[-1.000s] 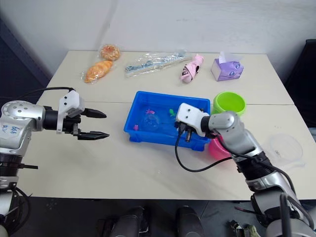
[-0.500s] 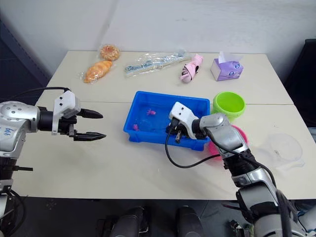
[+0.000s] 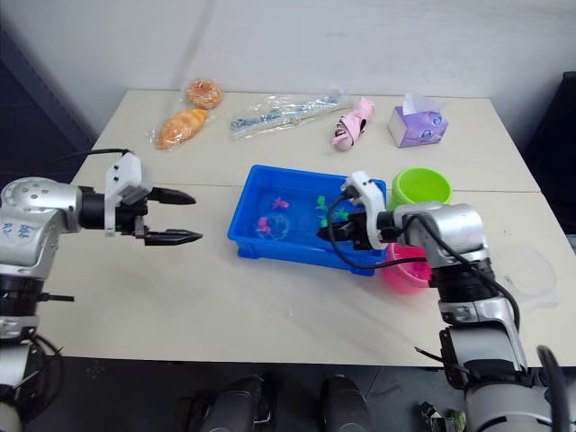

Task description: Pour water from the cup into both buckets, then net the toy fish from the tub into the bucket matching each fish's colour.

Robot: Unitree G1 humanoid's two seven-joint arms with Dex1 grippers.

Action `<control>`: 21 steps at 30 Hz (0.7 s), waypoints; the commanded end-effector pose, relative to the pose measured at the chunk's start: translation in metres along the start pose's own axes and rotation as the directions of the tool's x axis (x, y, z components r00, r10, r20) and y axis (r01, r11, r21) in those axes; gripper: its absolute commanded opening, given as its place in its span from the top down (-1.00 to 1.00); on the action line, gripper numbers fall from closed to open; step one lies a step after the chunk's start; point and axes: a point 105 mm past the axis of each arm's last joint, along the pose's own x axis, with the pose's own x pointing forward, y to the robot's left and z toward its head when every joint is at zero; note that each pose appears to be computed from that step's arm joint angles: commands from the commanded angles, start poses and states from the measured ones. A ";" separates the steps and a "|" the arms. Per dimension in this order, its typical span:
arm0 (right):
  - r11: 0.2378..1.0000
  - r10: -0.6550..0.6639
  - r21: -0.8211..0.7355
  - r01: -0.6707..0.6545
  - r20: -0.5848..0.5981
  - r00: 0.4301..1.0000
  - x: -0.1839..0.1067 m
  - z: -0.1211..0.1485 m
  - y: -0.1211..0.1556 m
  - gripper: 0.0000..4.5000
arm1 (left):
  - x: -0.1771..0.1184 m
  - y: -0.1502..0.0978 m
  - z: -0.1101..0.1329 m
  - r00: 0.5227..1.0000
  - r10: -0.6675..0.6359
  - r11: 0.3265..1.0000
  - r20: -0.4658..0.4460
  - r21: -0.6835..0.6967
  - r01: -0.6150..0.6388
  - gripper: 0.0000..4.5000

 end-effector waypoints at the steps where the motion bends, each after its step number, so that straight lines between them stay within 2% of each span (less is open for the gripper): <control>1: 1.000 0.005 0.021 -0.007 0.097 0.995 -0.028 0.014 0.009 1.00 | 0.001 -0.002 0.021 0.996 -0.044 0.999 0.082 0.012 0.043 -0.94; 6: 0.997 -0.063 0.047 0.057 0.153 0.986 -0.075 0.008 0.017 1.00 | 0.027 -0.010 0.028 0.981 -0.155 0.988 0.118 0.038 0.152 -0.94; 11: 0.983 -0.186 0.049 0.180 0.188 0.964 -0.123 -0.011 0.027 1.00 | 0.053 -0.018 0.044 0.950 -0.260 0.965 0.175 0.068 0.252 -0.94; 16: 0.942 -0.334 0.034 0.335 0.225 0.916 -0.168 -0.042 0.042 1.00 | 0.081 -0.034 0.056 0.896 -0.390 0.921 0.213 0.098 0.378 -0.94; 21: 0.856 -0.507 0.055 0.514 0.275 0.816 -0.200 -0.068 0.057 1.00 | 0.101 -0.049 0.067 0.840 -0.486 0.874 0.241 0.133 0.467 -0.94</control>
